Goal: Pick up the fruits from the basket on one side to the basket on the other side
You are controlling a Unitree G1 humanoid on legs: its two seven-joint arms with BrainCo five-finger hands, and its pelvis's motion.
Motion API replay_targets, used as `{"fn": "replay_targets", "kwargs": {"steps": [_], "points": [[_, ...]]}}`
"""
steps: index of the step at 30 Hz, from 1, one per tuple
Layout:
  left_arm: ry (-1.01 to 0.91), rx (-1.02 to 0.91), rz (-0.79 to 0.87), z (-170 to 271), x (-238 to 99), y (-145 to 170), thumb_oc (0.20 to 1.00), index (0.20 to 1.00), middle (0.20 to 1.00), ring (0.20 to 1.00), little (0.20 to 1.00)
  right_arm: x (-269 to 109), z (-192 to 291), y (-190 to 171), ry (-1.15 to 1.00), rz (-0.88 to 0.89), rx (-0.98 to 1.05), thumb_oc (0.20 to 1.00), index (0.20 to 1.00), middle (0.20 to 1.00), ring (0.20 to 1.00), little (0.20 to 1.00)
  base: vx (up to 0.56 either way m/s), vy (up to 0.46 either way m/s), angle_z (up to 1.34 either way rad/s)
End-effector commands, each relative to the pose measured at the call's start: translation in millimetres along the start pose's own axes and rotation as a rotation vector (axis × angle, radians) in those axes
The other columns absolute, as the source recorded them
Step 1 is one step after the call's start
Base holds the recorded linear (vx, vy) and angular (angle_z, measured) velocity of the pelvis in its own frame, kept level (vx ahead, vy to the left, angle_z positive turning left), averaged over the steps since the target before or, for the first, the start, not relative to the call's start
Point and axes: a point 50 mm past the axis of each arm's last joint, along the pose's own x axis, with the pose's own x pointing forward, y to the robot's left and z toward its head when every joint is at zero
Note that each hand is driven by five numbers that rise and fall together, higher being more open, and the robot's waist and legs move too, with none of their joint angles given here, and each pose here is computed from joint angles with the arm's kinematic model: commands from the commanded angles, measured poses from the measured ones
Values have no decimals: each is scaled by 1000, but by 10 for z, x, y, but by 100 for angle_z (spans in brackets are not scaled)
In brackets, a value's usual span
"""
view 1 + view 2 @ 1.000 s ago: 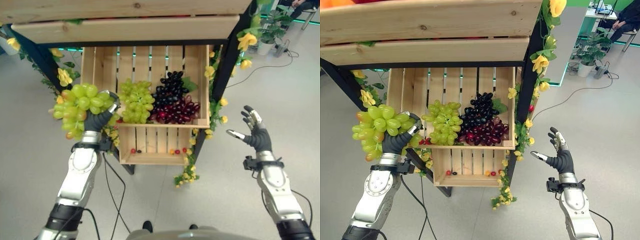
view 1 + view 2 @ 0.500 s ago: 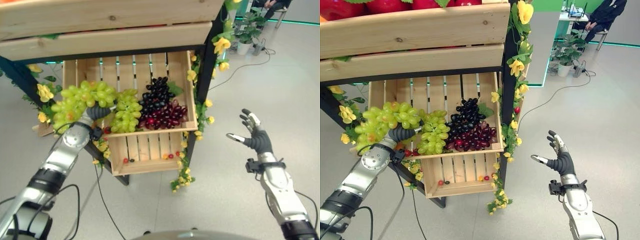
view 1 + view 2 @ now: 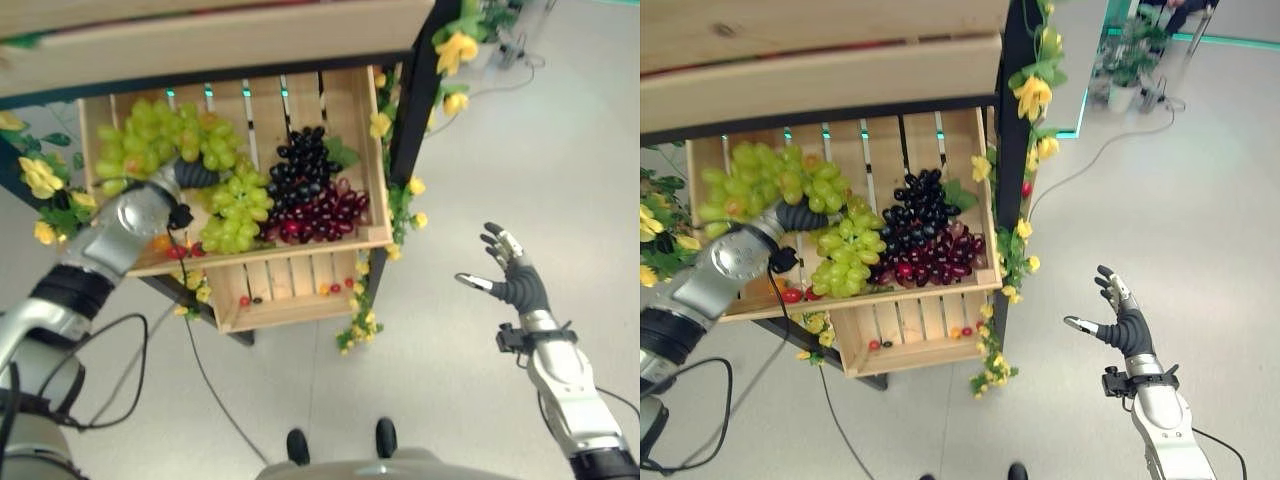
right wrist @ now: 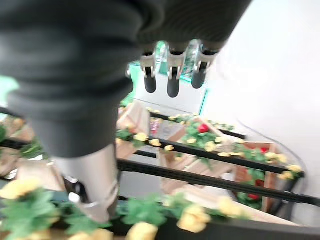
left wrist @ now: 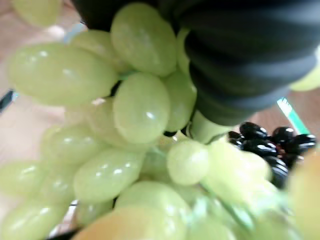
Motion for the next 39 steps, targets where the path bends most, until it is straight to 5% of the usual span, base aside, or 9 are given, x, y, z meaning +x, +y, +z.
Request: {"fn": "replay_targets", "kwargs": {"steps": [1, 7, 14, 23, 24, 25, 26, 33, 39], "points": [[66, 193, -133, -42, 125, -67, 200, 200, 200, 200, 200, 196, 432, -96, -234, -2, 5, 1000, 1000, 1000, 1000, 1000, -53, 3, -25], [136, 519, -264, -47, 278, -121, 200, 200, 200, 200, 200, 242, 468, -75, -250, 29, -3, 1000, 1000, 1000, 1000, 1000, -16, 16, -14], [140, 0, -192, -86, 244, -413, 200, 200, 200, 200, 200, 244, 491, -18, -254, 57, -6, 1000, 1000, 1000, 1000, 1000, 2, 4, -11], [176, 89, -289, -90, 248, -572, 200, 200, 200, 200, 200, 209, 430, -24, -218, 58, -5, 1000, 1000, 1000, 1000, 1000, -3, -8, 2], [192, 49, -276, -111, 246, -592, 219, 219, 219, 219, 219, 208, 422, -17, -213, 63, -5, 1000, 1000, 1000, 1000, 1000, 0, 0, 0], [193, 47, -275, -112, 245, -595, 476, 476, 476, 476, 476, 208, 422, -19, -212, 64, -6, 1000, 1000, 1000, 1000, 1000, 0, 0, 0], [217, -84, -239, -149, 230, -646, 1000, 1000, 1000, 1000, 1000, 196, 409, -7, -203, 68, 0, 1000, 1000, 1000, 1000, 1000, 0, 0, 0], [283, -1281, 109, -8, 178, -1338, 1000, 1000, 1000, 1000, 1000, 237, 410, 99, -191, 32, 26, 1000, 1000, 1000, 1000, 1000, 1, 9, 4], [255, -1839, 241, 420, 98, -1689, 1000, 1000, 1000, 1000, 1000, 310, 508, 155, -229, -6, 6, 1000, 1000, 1000, 1000, 1000, 4, 6, 7]]}}
